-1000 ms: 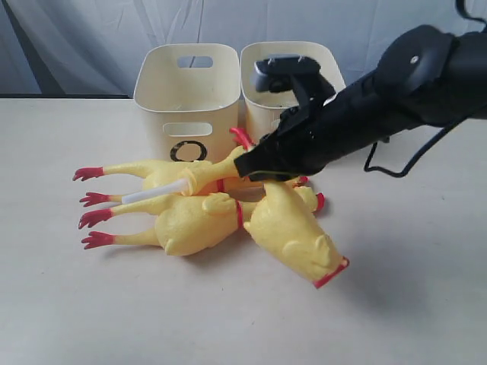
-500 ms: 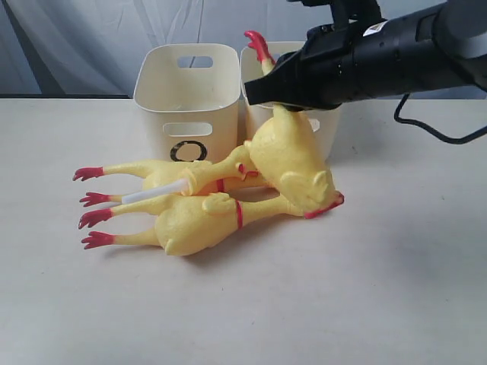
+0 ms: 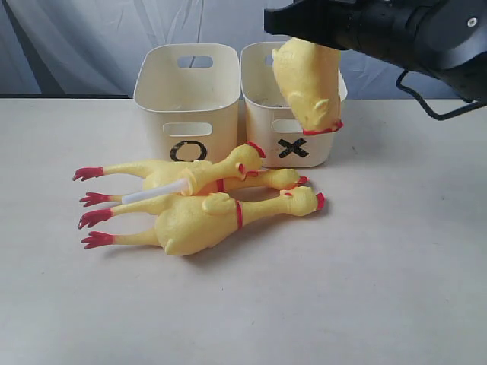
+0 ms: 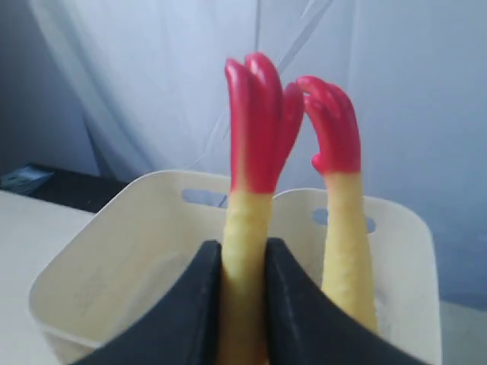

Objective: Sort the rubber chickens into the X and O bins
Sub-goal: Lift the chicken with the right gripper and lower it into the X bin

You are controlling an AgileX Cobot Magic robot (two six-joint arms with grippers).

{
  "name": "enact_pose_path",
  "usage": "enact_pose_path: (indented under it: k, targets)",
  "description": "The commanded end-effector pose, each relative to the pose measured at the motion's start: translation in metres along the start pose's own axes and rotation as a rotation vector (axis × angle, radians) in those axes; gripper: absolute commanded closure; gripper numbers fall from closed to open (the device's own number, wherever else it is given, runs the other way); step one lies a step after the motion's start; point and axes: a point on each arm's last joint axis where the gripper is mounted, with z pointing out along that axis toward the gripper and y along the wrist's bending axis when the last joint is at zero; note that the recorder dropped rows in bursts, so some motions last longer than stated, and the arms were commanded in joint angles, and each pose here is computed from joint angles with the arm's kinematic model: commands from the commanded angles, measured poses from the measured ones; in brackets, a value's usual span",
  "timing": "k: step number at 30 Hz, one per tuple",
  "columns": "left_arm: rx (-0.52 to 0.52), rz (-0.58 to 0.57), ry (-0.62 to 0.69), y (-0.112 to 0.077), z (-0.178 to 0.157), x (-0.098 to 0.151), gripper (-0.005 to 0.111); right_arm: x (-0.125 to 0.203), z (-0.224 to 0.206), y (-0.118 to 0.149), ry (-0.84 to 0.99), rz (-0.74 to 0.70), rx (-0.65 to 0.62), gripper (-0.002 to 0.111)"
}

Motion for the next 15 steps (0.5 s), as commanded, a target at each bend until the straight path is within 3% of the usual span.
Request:
enact_pose_path:
  k: [1, 5, 15]
  targets:
    - [-0.005, -0.005, 0.001, 0.0, 0.0, 0.001, 0.106, -0.004, 0.009, -0.007, -0.106, -0.004, 0.094, 0.109]
    - [-0.005, -0.005, 0.001, 0.0, 0.0, 0.001, 0.106, -0.003, 0.023, -0.005, -0.104, 0.052, 0.088, 0.109]
    - [-0.005, -0.005, 0.001, 0.0, 0.0, 0.001, 0.106, -0.011, 0.056, 0.0, -0.189, -0.013, 0.105, 0.109]
